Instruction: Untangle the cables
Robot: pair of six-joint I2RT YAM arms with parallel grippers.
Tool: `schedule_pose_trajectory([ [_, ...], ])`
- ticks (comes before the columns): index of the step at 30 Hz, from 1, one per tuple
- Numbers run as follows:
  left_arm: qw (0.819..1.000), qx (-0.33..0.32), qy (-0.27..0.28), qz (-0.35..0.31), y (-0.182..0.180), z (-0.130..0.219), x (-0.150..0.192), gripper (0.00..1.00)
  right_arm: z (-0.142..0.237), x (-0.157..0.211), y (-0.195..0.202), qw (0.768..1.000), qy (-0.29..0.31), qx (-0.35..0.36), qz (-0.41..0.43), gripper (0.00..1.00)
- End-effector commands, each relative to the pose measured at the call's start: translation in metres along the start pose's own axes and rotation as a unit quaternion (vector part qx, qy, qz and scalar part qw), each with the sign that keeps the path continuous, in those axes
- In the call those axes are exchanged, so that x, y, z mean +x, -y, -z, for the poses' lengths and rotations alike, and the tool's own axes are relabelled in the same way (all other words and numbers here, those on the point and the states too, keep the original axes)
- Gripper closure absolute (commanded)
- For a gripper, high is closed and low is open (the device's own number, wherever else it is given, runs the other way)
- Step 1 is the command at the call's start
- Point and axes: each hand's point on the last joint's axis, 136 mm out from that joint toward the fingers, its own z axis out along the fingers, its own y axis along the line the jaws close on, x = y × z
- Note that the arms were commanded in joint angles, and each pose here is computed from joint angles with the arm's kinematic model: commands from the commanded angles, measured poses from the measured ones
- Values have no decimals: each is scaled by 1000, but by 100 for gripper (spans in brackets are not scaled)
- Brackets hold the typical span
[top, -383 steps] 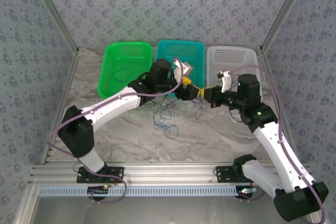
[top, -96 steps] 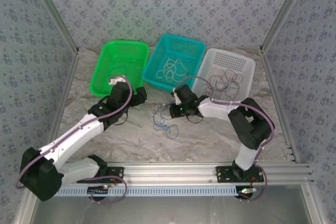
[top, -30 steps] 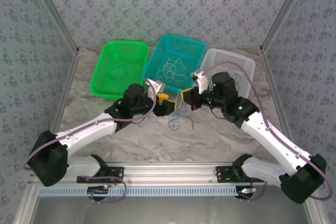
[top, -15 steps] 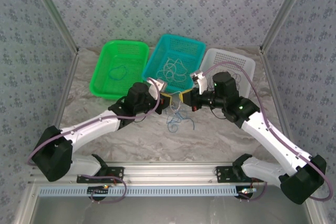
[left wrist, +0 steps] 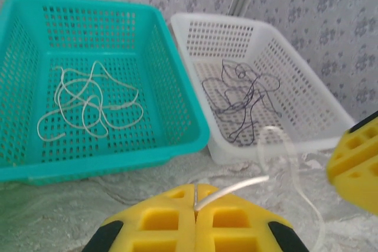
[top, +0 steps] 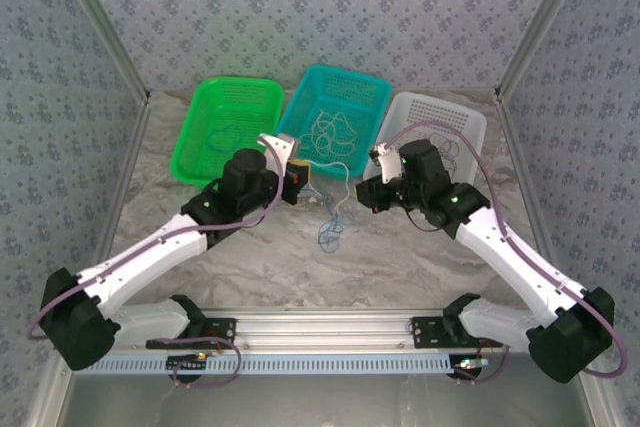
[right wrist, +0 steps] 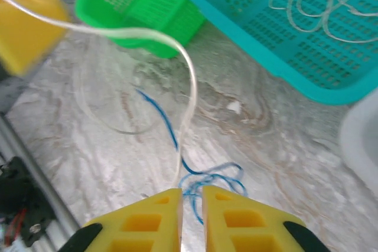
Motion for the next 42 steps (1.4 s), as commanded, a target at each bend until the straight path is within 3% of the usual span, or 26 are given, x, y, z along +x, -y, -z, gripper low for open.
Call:
schedule_pose_trajectory([
  [1,1000,10,-2,4,7,5,-10,100,1,3,19,999,-5,51,-12,72],
  [5,999,22,-18,27,11,1,-6,100,0,-1,13,999,7,44,-7,38],
  [9,998,15,-39,49,10,-3,-1,100,-4,-3,-5,999,35,18,17,30],
  [13,997,25,-36,59,14,-1,-5,100,-17,4,7,998,34,51,-3,25],
  [22,997,52,-28,55,28,9,-14,100,-56,9,49,988,47,141,-48,23],
  [32,997,51,37,41,31,39,-54,100,-109,77,78,975,-72,185,-100,30],
  [37,996,29,77,18,28,58,-86,100,-117,111,80,970,-119,186,-100,42],
  [42,995,26,101,-4,29,68,-117,100,-111,125,77,970,-131,185,-93,47],
])
